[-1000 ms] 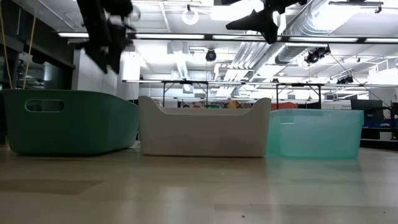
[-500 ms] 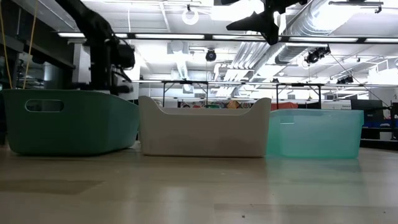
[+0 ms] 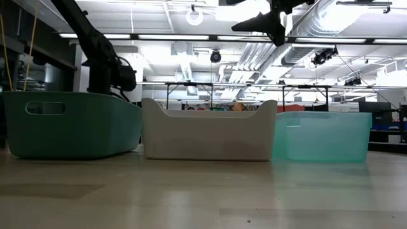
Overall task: Sort candy
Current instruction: Put the red candy into the green bin
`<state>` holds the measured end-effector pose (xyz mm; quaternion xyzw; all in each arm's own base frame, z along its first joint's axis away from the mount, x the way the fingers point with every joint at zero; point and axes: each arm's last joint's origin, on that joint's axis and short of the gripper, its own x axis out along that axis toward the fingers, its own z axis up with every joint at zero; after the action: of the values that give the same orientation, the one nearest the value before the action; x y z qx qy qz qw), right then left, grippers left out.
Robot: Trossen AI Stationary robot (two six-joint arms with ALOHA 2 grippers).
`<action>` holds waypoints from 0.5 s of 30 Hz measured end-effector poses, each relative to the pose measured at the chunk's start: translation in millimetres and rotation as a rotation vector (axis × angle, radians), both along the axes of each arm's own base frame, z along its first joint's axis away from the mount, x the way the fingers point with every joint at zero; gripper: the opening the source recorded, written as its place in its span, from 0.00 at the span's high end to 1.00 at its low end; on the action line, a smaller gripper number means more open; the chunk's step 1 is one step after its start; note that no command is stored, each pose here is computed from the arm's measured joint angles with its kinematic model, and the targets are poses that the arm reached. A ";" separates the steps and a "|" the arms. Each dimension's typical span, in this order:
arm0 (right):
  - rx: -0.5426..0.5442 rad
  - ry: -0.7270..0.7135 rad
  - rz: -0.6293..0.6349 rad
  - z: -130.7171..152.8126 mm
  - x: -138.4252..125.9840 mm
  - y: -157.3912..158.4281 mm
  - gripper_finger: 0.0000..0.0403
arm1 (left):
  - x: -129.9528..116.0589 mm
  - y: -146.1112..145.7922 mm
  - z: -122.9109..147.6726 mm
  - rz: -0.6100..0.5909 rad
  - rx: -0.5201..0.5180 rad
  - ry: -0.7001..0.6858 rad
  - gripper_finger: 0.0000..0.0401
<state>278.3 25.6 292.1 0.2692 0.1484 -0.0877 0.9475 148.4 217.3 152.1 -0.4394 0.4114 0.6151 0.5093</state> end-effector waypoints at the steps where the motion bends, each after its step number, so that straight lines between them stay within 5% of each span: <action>1: 0.000 0.001 0.000 -0.1 0.0 0.0 0.41 | 2.4 1.3 0.1 -0.005 0.016 -0.007 0.49; 6: 0.000 0.002 0.000 -0.1 -0.1 0.0 0.41 | 10.3 1.4 -8.3 -0.069 -0.028 -0.052 0.55; 13: 0.016 0.001 -0.006 -0.1 -0.2 0.0 0.41 | 17.1 -7.1 -11.8 -0.180 -0.056 -0.011 0.93; 15: 0.021 0.005 -0.008 -0.6 -0.3 0.0 0.41 | 16.8 -9.7 -7.9 -0.222 -0.062 -0.021 0.97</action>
<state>278.0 25.6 291.5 0.2795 0.1507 -0.0905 0.9439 165.1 207.6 144.2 -0.4130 0.4709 0.5374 0.5647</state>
